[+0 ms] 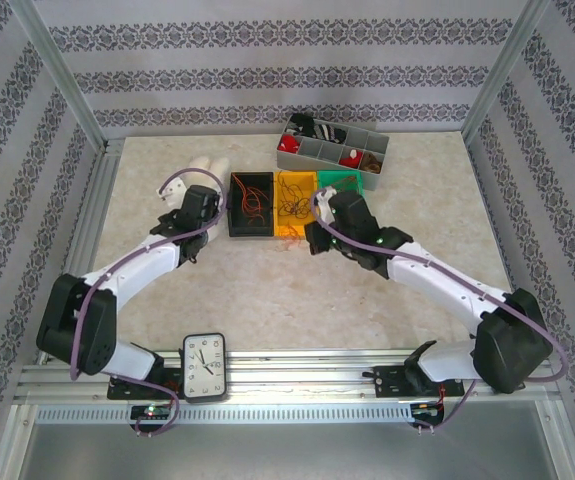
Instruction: Untangle the cables
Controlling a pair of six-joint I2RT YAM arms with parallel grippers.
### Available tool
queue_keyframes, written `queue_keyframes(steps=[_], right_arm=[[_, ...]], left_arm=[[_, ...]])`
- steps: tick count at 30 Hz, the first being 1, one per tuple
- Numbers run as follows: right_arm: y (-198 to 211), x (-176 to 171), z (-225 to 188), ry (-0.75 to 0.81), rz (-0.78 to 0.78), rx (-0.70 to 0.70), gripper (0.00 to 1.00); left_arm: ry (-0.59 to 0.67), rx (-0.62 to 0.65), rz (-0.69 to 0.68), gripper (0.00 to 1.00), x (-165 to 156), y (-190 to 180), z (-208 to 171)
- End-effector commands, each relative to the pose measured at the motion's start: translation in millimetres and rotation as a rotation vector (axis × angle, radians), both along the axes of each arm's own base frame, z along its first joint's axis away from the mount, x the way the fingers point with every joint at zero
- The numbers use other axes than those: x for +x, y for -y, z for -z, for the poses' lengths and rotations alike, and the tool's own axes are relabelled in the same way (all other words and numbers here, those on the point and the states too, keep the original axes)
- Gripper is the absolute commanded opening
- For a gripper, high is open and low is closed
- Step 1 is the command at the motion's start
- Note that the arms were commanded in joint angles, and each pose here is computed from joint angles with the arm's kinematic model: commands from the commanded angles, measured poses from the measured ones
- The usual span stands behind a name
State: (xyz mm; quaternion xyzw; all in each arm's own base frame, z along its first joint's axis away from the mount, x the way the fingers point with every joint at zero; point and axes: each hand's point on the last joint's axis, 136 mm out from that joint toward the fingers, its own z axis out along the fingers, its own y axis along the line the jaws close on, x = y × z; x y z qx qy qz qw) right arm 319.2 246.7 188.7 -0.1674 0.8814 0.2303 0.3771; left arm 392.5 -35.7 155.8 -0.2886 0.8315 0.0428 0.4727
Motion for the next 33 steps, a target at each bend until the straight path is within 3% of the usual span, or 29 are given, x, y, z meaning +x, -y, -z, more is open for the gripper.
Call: queue_keyframes(steps=[1,15,24,33], right_arm=[[-12.9,15.5,-24.3,0.044,-0.004,0.025,0.0],[-71.7,98.6,-77.9,0.17,-0.044,0.071,0.0],[-79.4,122.1,-122.5,0.265,-0.036,0.11,0.0],[-76.7,116.2,-157.4,0.309,-0.039,0.172,0.0]], left_arm=[[0.063,-0.017,-0.118,0.84,-11.9,-21.9,-17.2],[0.09,0.011,-0.175,0.84,-35.7,-48.8,-31.2],[0.086,-0.003,-0.191,0.84,-39.2,-53.9,-26.2],[0.083,-0.007,-0.187,0.84,-37.5,-53.7,-25.5]])
